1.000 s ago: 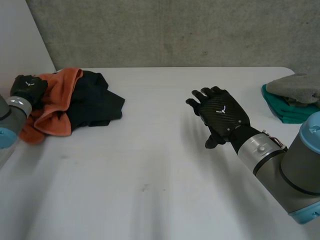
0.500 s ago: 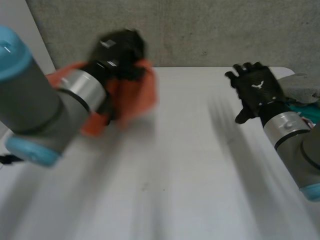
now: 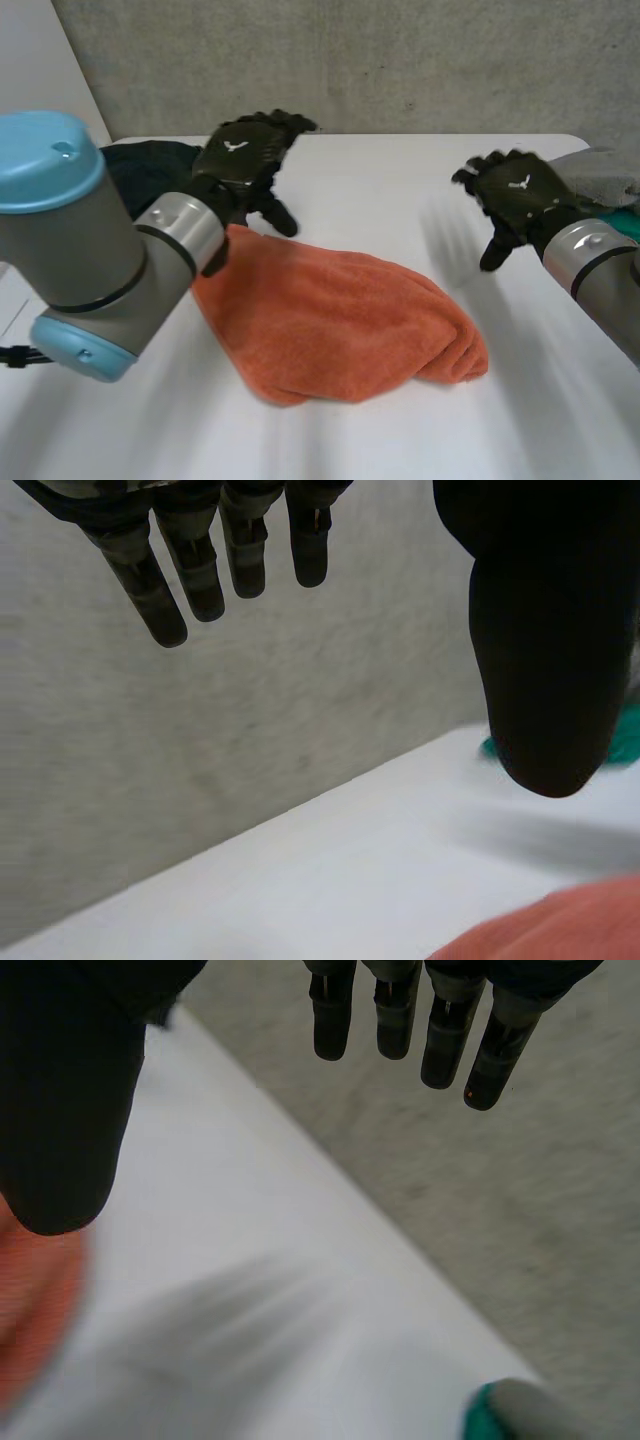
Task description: Fold the laundry.
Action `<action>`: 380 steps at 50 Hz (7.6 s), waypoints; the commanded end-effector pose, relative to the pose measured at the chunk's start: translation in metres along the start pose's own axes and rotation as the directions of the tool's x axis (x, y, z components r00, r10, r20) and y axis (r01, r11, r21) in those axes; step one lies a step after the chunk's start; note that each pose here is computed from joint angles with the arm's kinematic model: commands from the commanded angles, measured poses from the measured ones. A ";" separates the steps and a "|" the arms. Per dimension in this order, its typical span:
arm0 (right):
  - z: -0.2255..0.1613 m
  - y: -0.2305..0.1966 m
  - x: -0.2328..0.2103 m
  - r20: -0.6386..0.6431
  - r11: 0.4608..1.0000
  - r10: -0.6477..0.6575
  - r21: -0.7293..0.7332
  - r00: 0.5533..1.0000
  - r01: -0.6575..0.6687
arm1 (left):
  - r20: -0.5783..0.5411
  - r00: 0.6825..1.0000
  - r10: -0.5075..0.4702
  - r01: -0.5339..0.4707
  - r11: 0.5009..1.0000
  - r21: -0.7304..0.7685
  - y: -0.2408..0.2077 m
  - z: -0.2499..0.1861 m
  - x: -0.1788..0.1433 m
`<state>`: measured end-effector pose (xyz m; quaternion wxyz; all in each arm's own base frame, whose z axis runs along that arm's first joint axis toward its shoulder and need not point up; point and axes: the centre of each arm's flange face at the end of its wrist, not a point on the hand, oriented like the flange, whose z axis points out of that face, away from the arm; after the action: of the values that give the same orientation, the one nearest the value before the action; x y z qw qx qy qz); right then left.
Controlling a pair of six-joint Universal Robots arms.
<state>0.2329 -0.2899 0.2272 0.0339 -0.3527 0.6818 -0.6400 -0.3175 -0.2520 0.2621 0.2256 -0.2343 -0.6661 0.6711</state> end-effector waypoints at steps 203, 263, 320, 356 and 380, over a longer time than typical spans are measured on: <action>-0.099 -0.208 0.003 -0.150 0.893 -0.084 0.427 0.985 0.141 | -0.076 0.976 -0.202 0.184 0.965 -0.189 0.159 0.015 0.069; -0.003 -0.102 0.084 -0.263 0.964 -0.251 0.022 0.932 0.266 | 0.051 0.993 -0.104 0.092 0.977 0.190 -0.011 -0.067 0.008; 0.052 0.036 -0.033 0.115 0.586 0.799 -0.366 0.590 -0.723 | 0.129 0.968 0.217 -0.248 0.911 0.328 -0.080 -0.077 0.014; 0.065 0.000 -0.060 0.254 0.688 0.724 -0.194 0.641 -0.700 | 0.146 0.966 0.215 -0.256 0.886 0.386 -0.100 -0.088 0.014; 0.007 -0.045 0.019 0.047 0.904 -0.409 -0.121 0.912 0.411 | 0.174 0.931 0.320 -0.344 0.929 0.137 -0.020 -0.027 -0.016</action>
<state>0.2379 -0.2877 0.3039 -0.0708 -0.4602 0.6387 -0.6126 -0.2716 -0.2104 0.3302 0.0971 -0.2394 -0.5303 0.8075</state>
